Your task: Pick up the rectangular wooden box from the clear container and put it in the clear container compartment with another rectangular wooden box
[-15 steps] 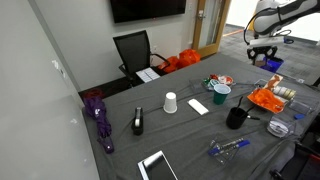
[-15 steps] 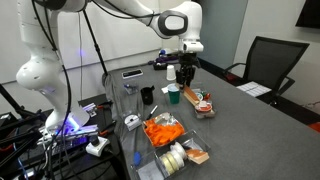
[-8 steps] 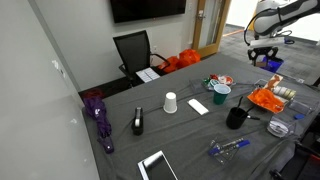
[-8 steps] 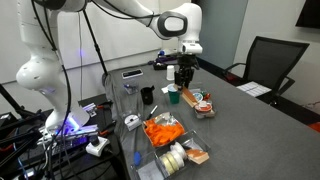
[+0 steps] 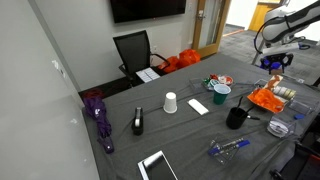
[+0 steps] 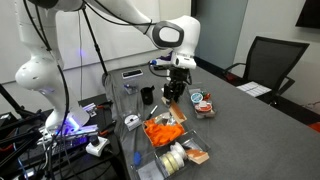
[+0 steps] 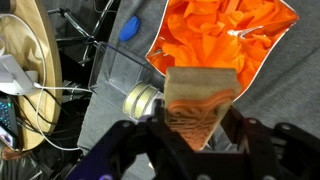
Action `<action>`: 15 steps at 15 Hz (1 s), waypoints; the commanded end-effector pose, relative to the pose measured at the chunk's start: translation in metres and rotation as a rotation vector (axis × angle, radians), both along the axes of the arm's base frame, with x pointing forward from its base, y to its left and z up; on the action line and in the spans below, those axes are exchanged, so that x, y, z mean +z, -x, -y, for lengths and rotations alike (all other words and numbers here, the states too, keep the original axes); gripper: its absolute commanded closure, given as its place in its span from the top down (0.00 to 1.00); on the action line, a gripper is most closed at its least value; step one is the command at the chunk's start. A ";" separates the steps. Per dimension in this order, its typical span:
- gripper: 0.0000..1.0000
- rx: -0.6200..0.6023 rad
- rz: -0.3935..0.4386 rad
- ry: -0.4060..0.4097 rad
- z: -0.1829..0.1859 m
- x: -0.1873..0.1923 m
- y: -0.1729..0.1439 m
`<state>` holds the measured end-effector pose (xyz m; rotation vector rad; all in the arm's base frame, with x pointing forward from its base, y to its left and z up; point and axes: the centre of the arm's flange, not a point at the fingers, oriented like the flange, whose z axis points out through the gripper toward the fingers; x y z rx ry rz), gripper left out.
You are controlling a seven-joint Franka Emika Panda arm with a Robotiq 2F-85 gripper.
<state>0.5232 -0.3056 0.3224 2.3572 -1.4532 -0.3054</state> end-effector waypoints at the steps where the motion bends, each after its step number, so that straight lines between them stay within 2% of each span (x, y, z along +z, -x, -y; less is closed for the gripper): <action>1: 0.32 0.017 0.044 -0.071 0.013 -0.006 0.023; 5: 0.32 -0.005 0.195 -0.160 0.032 -0.021 0.009; 8: 0.32 -0.025 0.284 -0.189 0.042 -0.032 -0.004; 10: 0.32 -0.036 0.302 -0.197 0.047 -0.043 -0.010; 15: 0.32 -0.058 0.255 -0.182 0.059 -0.067 -0.013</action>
